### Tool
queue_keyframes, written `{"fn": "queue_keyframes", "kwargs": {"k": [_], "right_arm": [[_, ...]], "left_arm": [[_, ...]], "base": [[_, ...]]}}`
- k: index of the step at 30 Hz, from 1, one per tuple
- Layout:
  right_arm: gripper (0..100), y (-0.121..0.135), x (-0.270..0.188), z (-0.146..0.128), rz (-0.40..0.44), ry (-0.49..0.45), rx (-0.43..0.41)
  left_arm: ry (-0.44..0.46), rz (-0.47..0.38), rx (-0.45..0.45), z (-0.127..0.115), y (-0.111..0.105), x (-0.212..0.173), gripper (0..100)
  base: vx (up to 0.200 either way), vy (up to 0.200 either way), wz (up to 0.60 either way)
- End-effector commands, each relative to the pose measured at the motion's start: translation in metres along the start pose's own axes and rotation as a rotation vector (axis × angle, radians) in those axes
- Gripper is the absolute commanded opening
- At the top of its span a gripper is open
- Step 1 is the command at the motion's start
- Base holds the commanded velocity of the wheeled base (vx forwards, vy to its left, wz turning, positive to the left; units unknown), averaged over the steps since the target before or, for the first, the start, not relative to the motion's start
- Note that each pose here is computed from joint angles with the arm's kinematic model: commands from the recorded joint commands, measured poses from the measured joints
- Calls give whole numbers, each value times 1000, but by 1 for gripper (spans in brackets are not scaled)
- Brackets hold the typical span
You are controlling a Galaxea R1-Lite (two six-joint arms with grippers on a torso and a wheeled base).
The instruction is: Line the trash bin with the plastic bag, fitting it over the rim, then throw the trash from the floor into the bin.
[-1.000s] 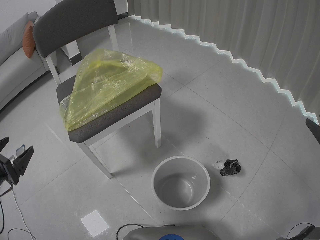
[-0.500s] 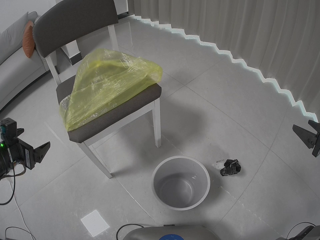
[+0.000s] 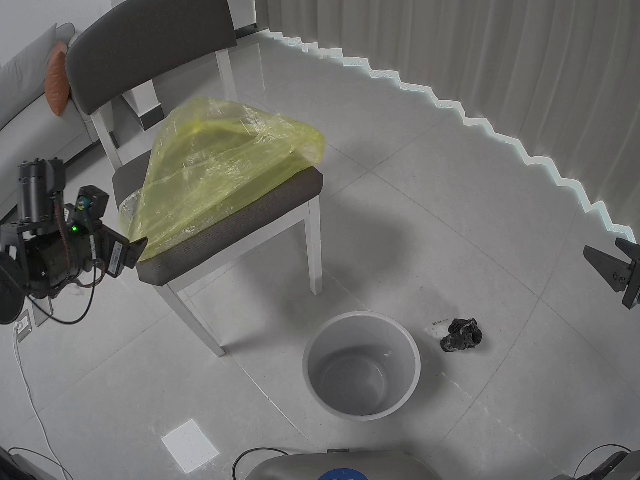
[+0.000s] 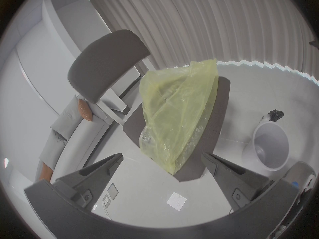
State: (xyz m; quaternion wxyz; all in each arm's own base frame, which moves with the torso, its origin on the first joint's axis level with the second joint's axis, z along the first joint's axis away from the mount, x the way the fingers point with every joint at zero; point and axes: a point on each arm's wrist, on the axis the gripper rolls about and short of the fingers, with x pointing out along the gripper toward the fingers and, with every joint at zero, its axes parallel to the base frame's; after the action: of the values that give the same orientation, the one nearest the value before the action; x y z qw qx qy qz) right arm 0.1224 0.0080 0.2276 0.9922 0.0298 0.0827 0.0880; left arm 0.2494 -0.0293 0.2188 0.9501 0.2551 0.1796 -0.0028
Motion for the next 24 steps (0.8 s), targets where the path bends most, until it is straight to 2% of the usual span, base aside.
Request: {"fn": "queue_keyframes", "kwargs": {"k": [1, 13, 19, 24], "right_arm": [[100, -1, 1, 2, -9, -7, -1], [100, -1, 1, 2, -6, -8, -3], [100, -1, 0, 2, -4, -11, -3], [100, -1, 1, 2, -4, -10, -3]], "left_arm": [[57, -19, 45, 4, -16, 42, 100], [123, 0, 80, -5, -21, 58, 100], [127, 32, 115, -2, -15, 66, 100], [137, 63, 103, -2, -7, 70, 100]], "base": [[0, 0, 0], [0, 0, 0], [0, 0, 0], [0, 0, 0]]}}
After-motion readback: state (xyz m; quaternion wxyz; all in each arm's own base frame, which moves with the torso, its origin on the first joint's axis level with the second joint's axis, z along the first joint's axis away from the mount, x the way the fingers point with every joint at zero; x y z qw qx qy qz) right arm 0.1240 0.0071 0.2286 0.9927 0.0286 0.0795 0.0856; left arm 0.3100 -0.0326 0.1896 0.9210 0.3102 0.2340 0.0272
